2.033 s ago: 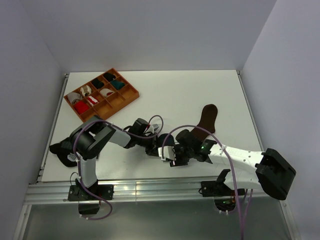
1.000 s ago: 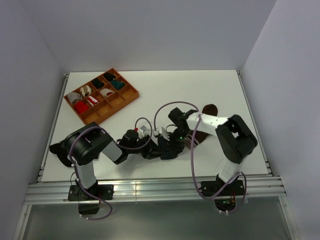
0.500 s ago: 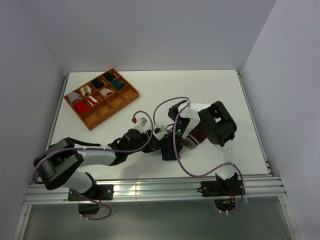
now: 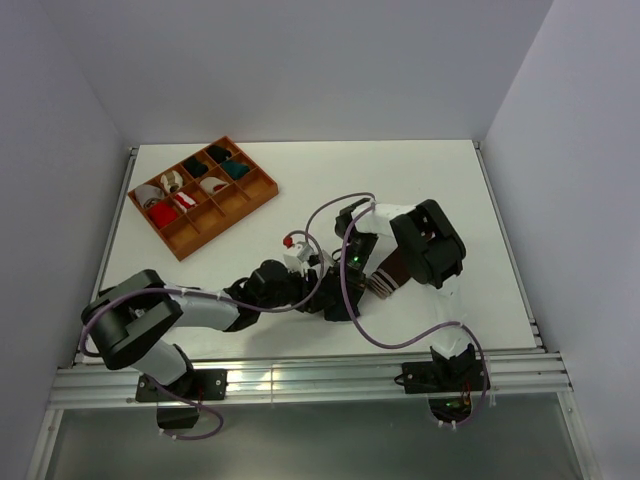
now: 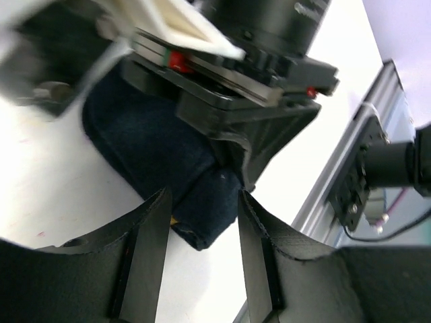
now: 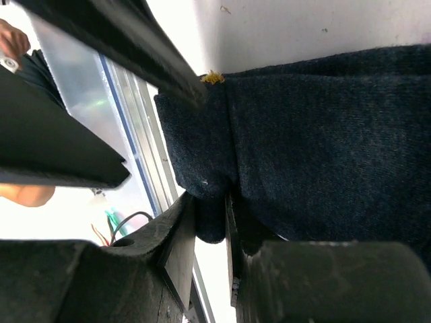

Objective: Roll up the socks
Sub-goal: Roll the sock at the center of the board.

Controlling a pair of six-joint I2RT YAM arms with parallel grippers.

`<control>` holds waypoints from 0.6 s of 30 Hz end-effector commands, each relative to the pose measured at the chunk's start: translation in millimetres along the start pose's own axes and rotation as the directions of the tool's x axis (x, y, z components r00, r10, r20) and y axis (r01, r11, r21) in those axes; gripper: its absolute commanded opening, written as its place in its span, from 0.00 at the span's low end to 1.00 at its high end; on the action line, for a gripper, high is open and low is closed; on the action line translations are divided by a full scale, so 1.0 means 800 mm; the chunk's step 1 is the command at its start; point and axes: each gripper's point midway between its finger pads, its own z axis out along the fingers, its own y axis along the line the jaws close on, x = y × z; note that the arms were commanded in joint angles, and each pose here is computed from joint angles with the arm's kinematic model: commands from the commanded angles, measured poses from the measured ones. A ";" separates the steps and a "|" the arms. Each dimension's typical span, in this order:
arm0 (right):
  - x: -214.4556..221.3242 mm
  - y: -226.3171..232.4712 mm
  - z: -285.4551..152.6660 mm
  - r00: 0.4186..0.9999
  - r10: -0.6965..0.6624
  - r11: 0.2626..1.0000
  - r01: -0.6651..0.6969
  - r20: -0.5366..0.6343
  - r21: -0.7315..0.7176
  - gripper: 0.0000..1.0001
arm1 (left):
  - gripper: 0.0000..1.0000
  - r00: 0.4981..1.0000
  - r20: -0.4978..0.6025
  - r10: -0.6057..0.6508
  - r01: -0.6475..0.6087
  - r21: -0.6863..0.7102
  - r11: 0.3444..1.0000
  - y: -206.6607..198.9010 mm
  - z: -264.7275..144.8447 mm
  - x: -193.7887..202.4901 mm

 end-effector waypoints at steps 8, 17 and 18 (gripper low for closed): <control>0.000 -0.031 -0.002 1.000 -0.003 0.997 0.005 -0.026 0.076 0.22 | 0.49 0.997 -0.041 0.062 -0.054 0.180 0.982 -0.024 0.024 0.020; 0.004 -0.038 -0.004 1.000 0.021 0.995 -0.019 -0.013 0.103 0.22 | 0.45 0.997 -0.075 0.023 -0.009 0.183 0.983 -0.015 0.020 0.041; 0.005 -0.039 -0.004 1.000 0.021 0.994 -0.019 -0.012 0.105 0.22 | 0.43 0.997 -0.081 0.016 -0.002 0.175 0.985 -0.013 0.021 0.042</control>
